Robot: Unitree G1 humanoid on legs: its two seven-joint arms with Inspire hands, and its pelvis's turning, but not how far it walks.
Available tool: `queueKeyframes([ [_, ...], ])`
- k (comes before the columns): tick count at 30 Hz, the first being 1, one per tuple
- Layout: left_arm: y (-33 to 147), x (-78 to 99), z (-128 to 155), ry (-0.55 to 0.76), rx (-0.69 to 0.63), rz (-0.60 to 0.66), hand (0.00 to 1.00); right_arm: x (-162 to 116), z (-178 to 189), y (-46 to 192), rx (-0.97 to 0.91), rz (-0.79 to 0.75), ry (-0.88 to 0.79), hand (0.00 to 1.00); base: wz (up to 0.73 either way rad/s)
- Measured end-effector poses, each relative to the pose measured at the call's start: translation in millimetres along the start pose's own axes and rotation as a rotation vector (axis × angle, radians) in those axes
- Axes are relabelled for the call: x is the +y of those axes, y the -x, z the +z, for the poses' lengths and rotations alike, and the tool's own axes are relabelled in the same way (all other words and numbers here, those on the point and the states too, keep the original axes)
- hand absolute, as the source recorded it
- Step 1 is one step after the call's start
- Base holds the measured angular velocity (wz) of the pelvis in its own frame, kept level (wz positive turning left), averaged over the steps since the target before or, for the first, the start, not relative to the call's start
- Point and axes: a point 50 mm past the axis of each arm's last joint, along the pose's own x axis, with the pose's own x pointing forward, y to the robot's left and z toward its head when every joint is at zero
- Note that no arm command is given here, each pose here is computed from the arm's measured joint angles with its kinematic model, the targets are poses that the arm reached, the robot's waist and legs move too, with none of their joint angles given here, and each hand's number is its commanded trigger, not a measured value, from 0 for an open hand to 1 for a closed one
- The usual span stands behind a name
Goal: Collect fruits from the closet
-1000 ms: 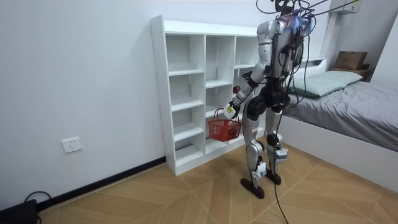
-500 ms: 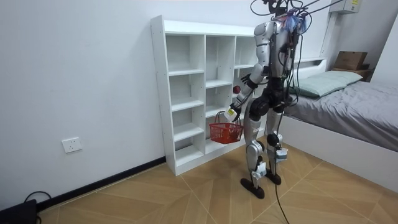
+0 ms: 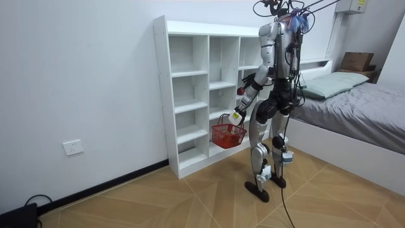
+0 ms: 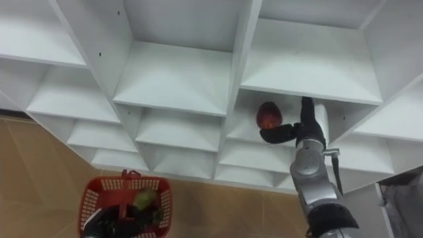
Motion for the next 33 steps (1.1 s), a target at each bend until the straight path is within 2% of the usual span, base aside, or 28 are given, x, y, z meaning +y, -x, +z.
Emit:
queueKeyframes([
  [15,-0.3,4.4,2.5,-0.009,-0.004,0.010,1.00,-7.5,9.7,-7.6,0.009,-0.046,-0.074,0.00,0.01],
  [26,-2.5,2.6,8.8,-0.017,-0.018,0.003,1.00,-6.9,6.0,-12.2,0.048,-0.041,-0.030,0.00,0.00],
  [33,-4.3,5.3,13.1,-0.074,-0.018,-0.011,1.00,-2.1,17.3,-16.5,0.013,-0.011,0.027,0.00,0.03],
])
